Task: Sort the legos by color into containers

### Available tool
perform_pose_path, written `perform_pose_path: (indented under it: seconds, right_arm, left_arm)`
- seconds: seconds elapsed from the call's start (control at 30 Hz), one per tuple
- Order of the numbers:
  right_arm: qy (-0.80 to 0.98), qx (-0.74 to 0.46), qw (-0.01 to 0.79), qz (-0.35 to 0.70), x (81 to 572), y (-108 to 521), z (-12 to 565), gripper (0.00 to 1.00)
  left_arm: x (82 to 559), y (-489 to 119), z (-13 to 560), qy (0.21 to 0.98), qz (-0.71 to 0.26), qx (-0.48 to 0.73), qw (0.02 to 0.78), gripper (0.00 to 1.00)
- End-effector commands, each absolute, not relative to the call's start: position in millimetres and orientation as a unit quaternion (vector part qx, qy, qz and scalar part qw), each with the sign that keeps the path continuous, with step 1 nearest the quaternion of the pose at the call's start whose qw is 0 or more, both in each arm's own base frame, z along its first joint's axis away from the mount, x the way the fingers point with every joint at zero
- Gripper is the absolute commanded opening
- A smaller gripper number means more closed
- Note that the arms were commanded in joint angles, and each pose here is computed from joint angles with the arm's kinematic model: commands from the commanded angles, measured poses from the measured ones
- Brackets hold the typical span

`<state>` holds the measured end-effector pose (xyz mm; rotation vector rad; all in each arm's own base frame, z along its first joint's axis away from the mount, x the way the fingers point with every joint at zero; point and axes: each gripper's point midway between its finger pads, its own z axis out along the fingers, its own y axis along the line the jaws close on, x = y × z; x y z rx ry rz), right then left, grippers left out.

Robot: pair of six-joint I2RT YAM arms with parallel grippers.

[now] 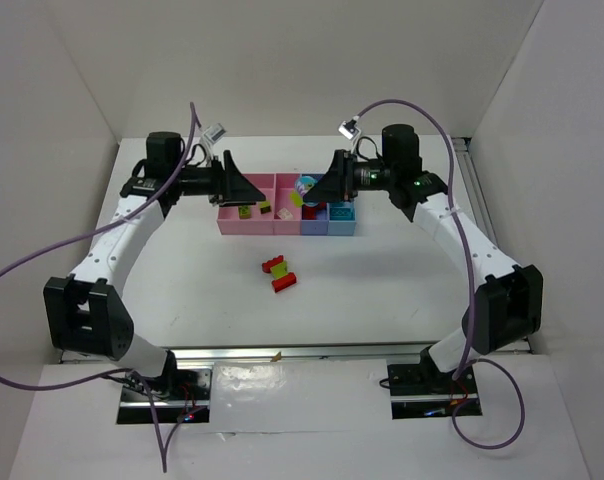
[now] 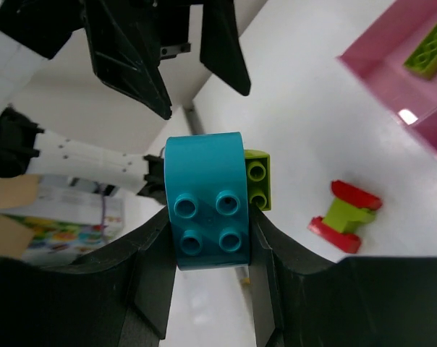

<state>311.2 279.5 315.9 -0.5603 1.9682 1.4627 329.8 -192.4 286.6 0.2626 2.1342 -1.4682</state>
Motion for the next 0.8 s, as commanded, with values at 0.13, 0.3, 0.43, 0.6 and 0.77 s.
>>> perform_pose_path:
  seconds: [0.13,0.3,0.43,0.6,0.77]
  right_arm:
    - [0.688,-0.227,0.312,0.614,295,277,363,0.18]
    - [0.683,-0.195,0.285,0.644,297,272,362,0.18]
    - [0.687,-0.195,0.276,0.644,297,273,357,0.18]
    - [0.682,-0.198,0.281,0.646,298,273,360,0.18]
    - [0.675,-0.209,0.280,0.650,297,274,361,0.18]
  left_arm:
    - [339,-231,313,0.780,-0.501,0.138,0.349,0.84]
    - [350,-226,309,0.796,-0.320,0.160,0.488,0.81]
    - [349,-230,317,0.783,-0.321,0.190,0.497,0.85]
    - [312,-246,325,0.728,-0.492,0.250,0.407,0.85]
    - [308,-241,321,0.712,-0.580,0.232,0.322,0.84]
